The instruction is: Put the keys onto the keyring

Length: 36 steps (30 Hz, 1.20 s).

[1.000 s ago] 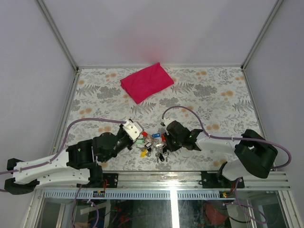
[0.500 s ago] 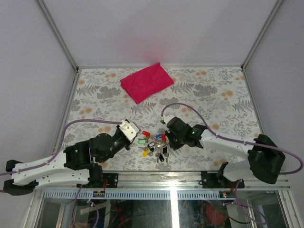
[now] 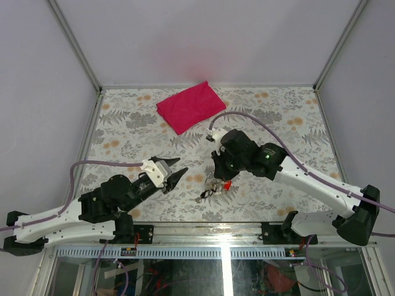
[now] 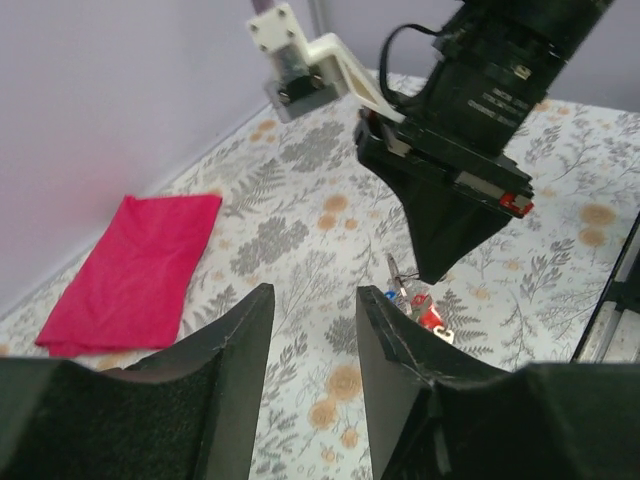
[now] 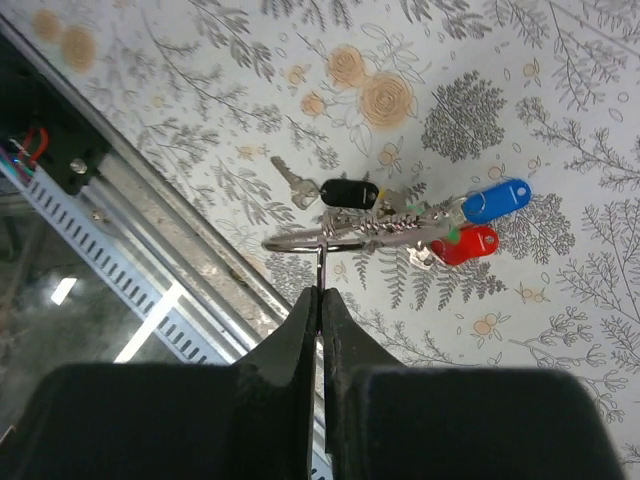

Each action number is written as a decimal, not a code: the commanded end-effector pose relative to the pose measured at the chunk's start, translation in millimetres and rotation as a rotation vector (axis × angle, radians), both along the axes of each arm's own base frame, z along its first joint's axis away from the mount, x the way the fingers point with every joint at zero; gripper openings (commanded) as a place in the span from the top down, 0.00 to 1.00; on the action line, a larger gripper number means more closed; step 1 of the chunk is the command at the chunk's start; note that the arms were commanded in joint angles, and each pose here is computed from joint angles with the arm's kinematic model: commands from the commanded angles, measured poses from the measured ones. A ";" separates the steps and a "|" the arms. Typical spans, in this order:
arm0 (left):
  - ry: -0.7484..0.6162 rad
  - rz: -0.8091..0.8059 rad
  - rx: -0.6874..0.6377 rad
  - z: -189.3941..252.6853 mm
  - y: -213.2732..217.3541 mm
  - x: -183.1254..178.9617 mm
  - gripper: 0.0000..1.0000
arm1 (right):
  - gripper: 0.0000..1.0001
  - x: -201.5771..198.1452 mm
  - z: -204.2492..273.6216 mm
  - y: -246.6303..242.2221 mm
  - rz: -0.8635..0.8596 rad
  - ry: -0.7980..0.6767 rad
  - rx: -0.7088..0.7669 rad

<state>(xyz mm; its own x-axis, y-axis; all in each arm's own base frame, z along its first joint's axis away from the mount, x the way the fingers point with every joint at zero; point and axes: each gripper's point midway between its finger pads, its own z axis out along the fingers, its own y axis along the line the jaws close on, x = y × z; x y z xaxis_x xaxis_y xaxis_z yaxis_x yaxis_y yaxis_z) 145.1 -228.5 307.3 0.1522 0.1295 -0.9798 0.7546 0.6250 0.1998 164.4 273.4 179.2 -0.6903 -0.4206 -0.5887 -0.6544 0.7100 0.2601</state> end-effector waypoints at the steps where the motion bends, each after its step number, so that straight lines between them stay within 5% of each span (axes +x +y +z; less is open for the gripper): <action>1: -0.108 -0.096 -0.073 30.0 -20.0 -7.5 0.59 | 1.00 -12.1 62.4 8.9 0.057 -0.019 0.116; 19: -0.359 -0.164 0.004 57.5 -41.4 -8.5 0.49 | 1.00 -32.4 169.0 22.7 0.133 0.005 0.287; 36: -0.397 -0.208 -0.019 81.1 -53.4 -13.4 0.49 | 1.00 -34.5 168.1 18.3 0.125 0.027 0.255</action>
